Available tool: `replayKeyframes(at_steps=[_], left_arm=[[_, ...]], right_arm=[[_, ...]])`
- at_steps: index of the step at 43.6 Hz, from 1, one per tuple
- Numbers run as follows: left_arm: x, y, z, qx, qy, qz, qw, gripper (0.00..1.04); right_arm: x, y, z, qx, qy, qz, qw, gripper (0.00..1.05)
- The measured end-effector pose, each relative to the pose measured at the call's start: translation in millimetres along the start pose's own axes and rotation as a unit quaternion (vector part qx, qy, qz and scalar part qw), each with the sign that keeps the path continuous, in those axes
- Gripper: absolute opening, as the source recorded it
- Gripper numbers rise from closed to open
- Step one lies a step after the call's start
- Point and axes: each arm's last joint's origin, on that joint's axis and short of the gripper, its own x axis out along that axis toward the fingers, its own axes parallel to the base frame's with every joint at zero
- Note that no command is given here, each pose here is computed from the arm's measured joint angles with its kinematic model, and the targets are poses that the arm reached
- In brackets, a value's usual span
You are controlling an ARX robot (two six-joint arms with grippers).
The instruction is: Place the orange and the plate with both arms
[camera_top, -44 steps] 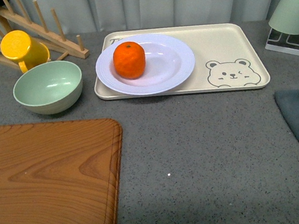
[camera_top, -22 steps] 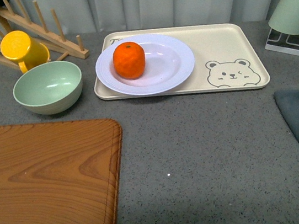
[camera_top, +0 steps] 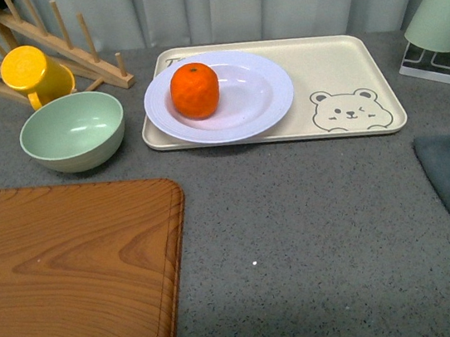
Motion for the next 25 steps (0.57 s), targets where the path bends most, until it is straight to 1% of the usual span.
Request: replayKeyframes(at_steps=[5,6,9,25], left_arm=[[0.0,0.0,0.0,0.000,0.000,0.000,1.000,0.98],[0.0,0.0,0.0,0.000,0.000,0.000,1.000,0.98],[0.0,0.0,0.0,0.000,0.000,0.000,1.000,0.98],[0.0,0.0,0.0,0.000,0.000,0.000,1.000,0.98]], right_arm=[[0.0,0.0,0.0,0.000,0.000,0.000,1.000,0.97],[0.0,0.0,0.0,0.001,0.000,0.000,1.000,0.97],[0.0,0.0,0.0,0.000,0.000,0.000,1.000,0.95],[0.0,0.0,0.0,0.000,0.000,0.000,1.000,0.95]])
